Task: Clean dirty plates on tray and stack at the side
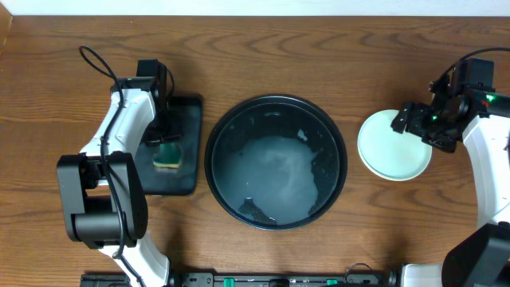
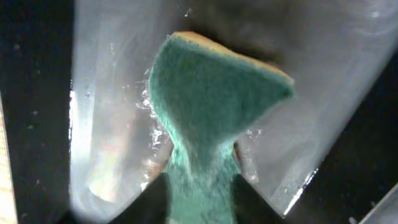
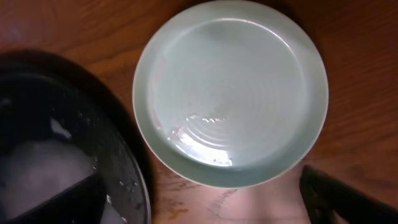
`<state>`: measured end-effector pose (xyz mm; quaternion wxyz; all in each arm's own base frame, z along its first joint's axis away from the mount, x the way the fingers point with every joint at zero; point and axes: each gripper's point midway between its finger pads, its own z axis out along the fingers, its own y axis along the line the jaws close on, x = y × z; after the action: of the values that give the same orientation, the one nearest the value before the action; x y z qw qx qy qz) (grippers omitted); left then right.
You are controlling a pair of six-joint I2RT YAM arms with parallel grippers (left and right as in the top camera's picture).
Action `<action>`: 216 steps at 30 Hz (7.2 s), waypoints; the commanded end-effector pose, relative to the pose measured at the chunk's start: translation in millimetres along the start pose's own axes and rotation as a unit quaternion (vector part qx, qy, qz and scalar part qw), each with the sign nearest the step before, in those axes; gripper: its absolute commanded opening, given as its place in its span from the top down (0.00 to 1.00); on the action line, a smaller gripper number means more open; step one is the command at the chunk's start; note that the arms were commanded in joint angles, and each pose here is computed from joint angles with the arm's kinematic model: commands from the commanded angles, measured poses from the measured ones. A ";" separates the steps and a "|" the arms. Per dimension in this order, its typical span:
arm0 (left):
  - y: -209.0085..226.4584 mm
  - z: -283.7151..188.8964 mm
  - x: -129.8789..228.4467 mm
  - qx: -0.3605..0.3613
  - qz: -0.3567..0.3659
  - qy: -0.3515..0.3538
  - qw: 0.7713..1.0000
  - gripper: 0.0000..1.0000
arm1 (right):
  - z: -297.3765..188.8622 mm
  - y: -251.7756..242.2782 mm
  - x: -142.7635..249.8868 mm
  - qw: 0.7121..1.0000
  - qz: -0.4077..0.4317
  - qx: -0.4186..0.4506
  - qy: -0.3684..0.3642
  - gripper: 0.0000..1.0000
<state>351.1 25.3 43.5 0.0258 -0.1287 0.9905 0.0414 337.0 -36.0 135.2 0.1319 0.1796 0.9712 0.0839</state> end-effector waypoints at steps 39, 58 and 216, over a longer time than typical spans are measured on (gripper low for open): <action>10.5 -204.9 -2.9 0.076 -0.024 -0.216 0.973 0.26 | -249.0 54.7 103.5 0.935 -0.070 -0.148 -0.314 0.01; 10.5 -204.9 -2.9 0.076 -0.024 -0.216 0.973 0.26 | -225.8 52.3 90.3 0.874 -0.190 -0.118 -0.432 0.01; 31.4 -97.1 99.6 0.042 0.080 -0.630 0.772 0.25 | -40.8 33.6 102.0 0.794 -0.231 -0.134 -0.546 0.01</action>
<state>242.7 18.5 154.0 0.6611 0.0061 0.7476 0.0628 244.9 25.1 159.3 0.6799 -0.0420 0.7288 0.0695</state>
